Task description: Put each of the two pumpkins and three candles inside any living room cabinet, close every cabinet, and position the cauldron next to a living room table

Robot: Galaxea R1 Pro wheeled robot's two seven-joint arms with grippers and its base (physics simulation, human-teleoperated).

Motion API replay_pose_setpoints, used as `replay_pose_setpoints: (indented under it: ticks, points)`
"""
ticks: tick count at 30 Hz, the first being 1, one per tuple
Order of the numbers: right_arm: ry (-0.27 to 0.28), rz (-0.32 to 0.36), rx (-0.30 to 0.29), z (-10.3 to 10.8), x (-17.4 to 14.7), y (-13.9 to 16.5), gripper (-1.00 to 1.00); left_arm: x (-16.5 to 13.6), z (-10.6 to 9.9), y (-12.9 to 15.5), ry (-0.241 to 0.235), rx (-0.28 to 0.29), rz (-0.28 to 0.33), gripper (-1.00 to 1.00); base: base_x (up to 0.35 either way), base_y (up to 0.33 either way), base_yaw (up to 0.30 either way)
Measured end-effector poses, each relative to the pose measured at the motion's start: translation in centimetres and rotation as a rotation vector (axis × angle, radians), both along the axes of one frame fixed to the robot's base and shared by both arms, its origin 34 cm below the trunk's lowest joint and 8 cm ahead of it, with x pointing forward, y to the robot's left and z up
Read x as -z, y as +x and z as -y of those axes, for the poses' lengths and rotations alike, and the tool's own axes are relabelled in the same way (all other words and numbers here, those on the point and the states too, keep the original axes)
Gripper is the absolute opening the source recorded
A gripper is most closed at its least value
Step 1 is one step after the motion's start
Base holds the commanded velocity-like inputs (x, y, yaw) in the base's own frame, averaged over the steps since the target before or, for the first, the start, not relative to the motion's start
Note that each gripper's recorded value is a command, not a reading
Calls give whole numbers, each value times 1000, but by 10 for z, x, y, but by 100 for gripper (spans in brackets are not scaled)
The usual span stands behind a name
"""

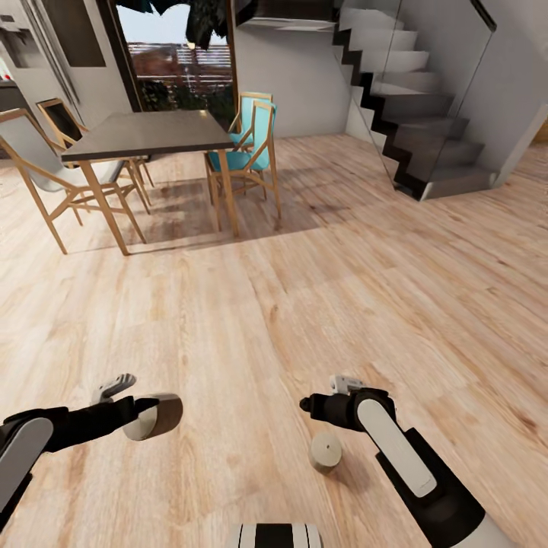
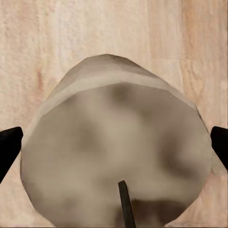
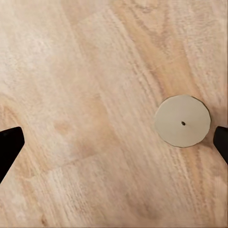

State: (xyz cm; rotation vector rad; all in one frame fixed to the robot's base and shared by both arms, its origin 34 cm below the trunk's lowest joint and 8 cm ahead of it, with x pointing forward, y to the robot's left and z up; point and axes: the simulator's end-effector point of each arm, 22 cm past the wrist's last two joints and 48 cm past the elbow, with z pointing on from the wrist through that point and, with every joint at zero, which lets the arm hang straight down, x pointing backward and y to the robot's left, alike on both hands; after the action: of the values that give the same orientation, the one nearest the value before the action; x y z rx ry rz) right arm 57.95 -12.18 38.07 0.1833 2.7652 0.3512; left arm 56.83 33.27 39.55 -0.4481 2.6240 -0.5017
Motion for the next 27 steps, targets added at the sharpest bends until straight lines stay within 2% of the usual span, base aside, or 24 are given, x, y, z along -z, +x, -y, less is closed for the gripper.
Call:
replay_pose_setpoints:
  ticks: [2, 8, 11, 12, 14, 18, 22, 27]
  points:
    - [-20, 4, 9, 2, -4, 0, 100, -10, -9, -3, -23, -4, 4, -100, 0, 0, 0]
    - [-43, 20, 24, 6, -15, 2, 100, -52, -36, -9, -136, -15, 16, -100, 0, 0, 0]
    - [-44, 28, 26, 6, -21, 4, 100, -69, -34, -11, -209, -23, 19, -100, 0, 0, 0]
    - [-47, 28, 26, 6, -23, 5, 100, -76, -35, -11, -225, -25, 18, -100, 0, 0, 0]
    - [-51, 27, 29, 8, -27, 6, 100, -86, -42, -11, -225, -23, 15, -100, 0, 0, 0]
    - [-67, 7, 38, 13, -28, 5, 100, -110, -43, -12, -310, -26, 16, -100, 0, 0, 0]
    - [-80, -19, 46, 17, -24, 3, 100, -136, -53, -17, -358, -4, 21, -100, 0, 0, 0]
    - [-86, -32, 70, 21, -16, 1, 100, -156, -50, -18, -433, 27, 50, -100, 0, 0, 0]
